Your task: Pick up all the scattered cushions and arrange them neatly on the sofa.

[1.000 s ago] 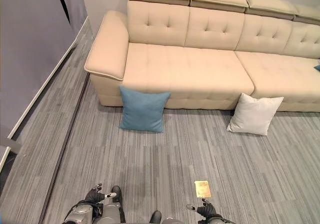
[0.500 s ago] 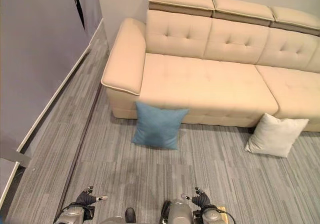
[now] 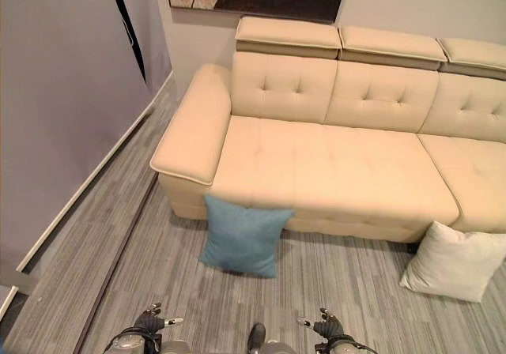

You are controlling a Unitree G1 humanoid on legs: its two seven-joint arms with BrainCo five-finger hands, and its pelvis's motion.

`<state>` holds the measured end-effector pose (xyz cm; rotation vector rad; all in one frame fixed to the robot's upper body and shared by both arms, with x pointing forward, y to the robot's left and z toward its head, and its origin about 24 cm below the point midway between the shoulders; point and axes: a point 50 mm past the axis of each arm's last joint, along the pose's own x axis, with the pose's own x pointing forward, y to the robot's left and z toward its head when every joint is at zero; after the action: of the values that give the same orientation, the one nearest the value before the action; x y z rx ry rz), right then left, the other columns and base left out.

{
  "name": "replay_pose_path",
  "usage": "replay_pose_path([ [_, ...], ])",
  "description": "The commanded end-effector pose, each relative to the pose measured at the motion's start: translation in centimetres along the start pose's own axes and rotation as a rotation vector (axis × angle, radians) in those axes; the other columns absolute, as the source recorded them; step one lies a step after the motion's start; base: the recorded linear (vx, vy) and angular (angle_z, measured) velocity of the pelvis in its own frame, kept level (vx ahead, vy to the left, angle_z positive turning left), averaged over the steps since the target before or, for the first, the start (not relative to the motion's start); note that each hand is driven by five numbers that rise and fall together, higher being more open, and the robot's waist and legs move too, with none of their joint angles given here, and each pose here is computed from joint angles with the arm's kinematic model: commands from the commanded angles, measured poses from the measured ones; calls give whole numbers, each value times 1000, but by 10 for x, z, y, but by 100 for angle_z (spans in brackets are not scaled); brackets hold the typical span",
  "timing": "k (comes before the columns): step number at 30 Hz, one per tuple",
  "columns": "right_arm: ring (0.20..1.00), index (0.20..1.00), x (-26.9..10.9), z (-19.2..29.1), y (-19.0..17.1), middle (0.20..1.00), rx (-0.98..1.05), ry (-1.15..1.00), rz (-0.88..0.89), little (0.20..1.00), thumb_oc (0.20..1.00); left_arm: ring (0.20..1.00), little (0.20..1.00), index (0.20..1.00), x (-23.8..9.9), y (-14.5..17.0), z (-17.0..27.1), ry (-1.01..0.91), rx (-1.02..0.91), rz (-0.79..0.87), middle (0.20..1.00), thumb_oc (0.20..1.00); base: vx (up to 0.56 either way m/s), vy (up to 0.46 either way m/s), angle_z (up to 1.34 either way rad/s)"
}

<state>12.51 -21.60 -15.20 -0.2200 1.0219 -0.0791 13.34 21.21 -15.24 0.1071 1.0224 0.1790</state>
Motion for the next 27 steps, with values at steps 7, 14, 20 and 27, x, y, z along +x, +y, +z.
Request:
replay_pose_path([
  [7,1000,1000,2,13,-2,1000,16,-60,-18,1000,1000,1000,1000,1000,1,7,5,-21,38,17,1000,1000,211,111,-17],
  [14,1000,1000,2,14,8,1000,30,-60,14,1000,1000,1000,1000,1000,1,10,5,-20,69,12,1000,1000,177,249,-18],
  [20,1000,1000,3,25,10,1000,15,-96,25,1000,1000,1000,1000,1000,2,17,7,-21,73,33,1000,1000,113,193,-17],
  [27,1000,1000,3,23,8,1000,-8,-87,22,1000,1000,1000,1000,1000,0,22,-3,10,65,46,1000,1000,198,-4,-9],
])
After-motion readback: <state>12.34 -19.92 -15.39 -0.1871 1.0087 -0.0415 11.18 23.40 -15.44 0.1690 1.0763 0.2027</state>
